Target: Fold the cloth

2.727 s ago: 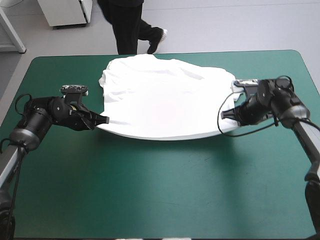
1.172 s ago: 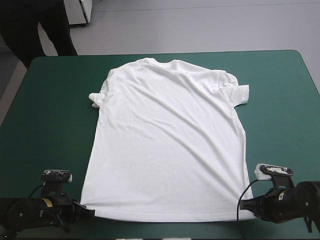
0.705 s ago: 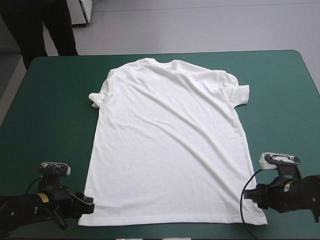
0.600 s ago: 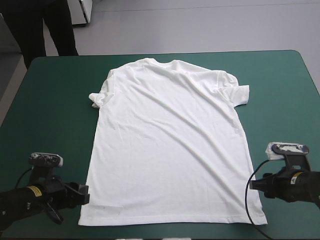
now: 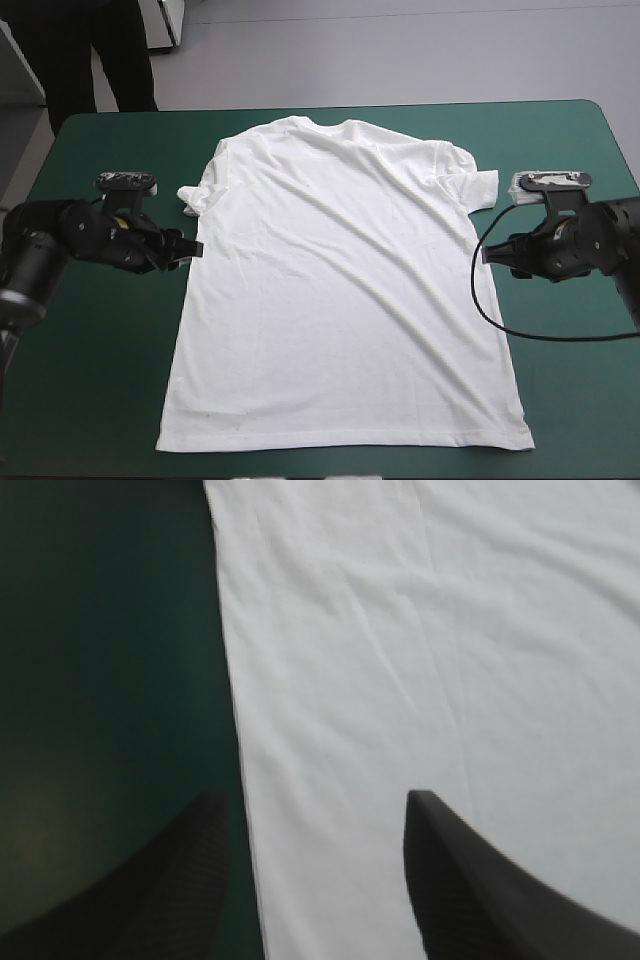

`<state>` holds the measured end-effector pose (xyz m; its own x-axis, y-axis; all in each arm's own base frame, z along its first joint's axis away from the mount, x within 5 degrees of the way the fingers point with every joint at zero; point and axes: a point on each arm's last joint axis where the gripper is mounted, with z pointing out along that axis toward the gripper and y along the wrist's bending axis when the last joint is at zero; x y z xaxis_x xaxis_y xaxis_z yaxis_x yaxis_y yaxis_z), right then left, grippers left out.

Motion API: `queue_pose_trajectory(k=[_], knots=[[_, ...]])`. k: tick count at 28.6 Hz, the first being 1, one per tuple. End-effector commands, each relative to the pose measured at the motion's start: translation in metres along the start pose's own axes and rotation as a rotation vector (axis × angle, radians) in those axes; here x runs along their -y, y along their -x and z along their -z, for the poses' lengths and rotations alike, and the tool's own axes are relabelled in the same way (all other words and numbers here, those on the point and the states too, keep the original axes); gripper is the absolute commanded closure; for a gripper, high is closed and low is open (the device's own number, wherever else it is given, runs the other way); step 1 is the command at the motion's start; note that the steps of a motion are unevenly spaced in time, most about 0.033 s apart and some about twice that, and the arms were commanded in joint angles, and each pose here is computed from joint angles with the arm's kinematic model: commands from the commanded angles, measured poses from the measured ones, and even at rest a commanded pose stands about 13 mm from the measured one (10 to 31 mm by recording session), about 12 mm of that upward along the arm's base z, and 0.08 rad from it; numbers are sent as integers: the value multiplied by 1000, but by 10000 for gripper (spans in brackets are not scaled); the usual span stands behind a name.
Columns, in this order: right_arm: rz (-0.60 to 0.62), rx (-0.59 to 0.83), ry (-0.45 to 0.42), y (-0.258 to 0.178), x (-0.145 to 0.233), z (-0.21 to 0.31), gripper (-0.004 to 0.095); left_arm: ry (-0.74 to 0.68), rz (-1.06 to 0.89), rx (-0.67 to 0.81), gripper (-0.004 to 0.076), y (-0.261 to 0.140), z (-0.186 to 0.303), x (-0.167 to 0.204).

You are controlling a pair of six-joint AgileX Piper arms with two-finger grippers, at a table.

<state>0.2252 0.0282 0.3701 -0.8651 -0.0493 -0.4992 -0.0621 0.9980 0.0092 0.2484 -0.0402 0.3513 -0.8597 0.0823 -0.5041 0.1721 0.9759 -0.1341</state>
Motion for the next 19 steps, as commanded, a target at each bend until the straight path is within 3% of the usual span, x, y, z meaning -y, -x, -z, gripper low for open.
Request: queue_pose_trajectory(k=[1,11,19], knots=[[2,68,17,23,-2,0,436,23,-9,39,332,37,-17,-4],[7,29,30,32,-5,-21,439,72,-25,-57,335,86,-77,-17],[9,42,31,34,-5,-21,440,133,-39,-130,335,103,-112,-28]])
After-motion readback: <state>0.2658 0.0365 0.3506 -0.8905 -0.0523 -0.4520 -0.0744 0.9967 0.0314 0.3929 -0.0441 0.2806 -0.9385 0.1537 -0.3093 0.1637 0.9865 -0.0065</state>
